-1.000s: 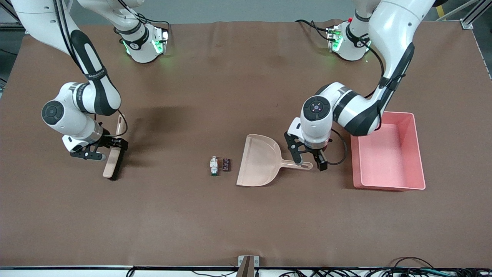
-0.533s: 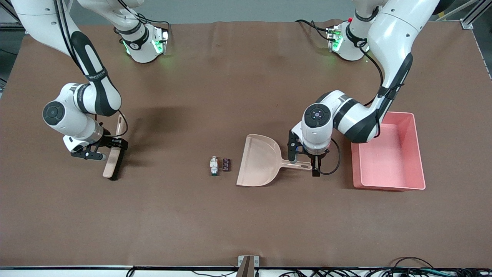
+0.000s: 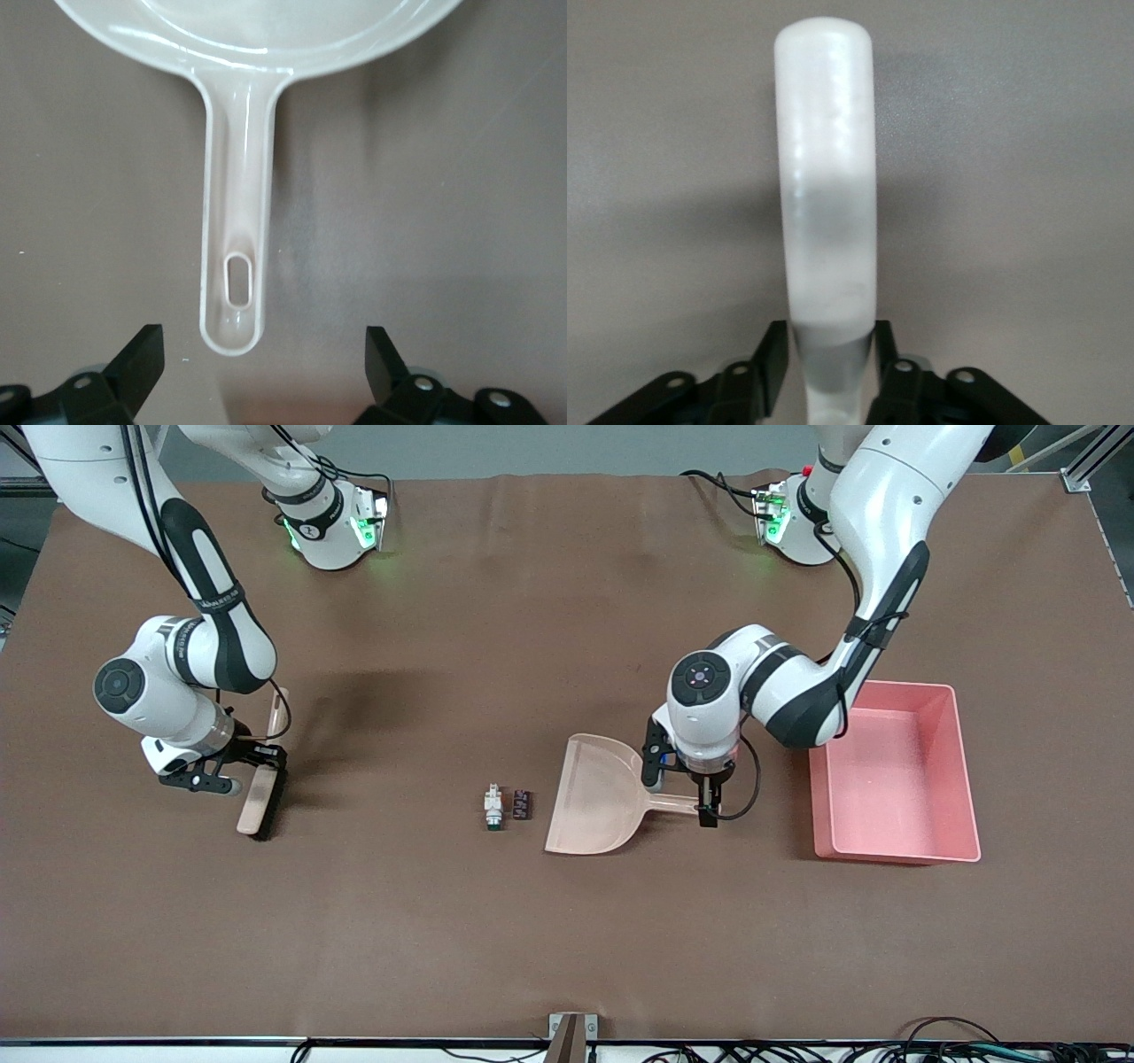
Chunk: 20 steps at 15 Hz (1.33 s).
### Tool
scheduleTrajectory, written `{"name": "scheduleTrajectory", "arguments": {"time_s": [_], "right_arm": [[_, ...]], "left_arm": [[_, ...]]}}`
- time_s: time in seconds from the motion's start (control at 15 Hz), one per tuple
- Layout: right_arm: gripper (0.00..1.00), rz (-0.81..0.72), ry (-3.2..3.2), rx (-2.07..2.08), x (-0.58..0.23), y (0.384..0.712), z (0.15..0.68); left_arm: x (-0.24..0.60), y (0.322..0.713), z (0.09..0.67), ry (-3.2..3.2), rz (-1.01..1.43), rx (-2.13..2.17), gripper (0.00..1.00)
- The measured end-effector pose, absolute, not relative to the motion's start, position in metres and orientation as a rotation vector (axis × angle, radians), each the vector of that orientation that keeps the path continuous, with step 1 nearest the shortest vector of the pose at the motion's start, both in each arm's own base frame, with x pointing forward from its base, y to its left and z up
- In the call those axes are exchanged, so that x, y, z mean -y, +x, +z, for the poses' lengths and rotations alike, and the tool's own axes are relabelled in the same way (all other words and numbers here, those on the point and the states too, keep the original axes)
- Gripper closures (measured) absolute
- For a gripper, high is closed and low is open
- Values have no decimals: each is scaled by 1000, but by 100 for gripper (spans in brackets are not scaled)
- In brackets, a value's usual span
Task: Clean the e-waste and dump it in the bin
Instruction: 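Grasp the brush handle with the right gripper while the left gripper grasps the dustpan, then lift the brush with the right gripper and move it toward the parts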
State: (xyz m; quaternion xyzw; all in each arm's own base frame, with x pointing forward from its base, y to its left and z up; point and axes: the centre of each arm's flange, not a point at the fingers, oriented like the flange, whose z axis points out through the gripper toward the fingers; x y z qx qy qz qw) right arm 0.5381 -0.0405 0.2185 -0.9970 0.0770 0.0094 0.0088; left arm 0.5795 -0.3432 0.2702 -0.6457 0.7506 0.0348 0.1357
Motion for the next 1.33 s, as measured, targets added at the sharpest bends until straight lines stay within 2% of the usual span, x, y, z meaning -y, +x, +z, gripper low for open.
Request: {"name": "scheduleTrajectory", "arguments": {"time_s": [0.07,0.47,0.8,1.33], "right_arm": [[61,28,-3115,-241,41,538,219],[61,16,-3114,-240,40,542,222],[61,99,-3098,-212,30,560,244],[61,28,-3040,-253,-39,569,280]], "left_arm": [[346,581,270,-1873,95,-2172,0],[369,590,243,-1893,86,-2201,0],[398,579,241,-1887,64,-2210,1],[403,581,233,-1903,61,-2205,4]]}}
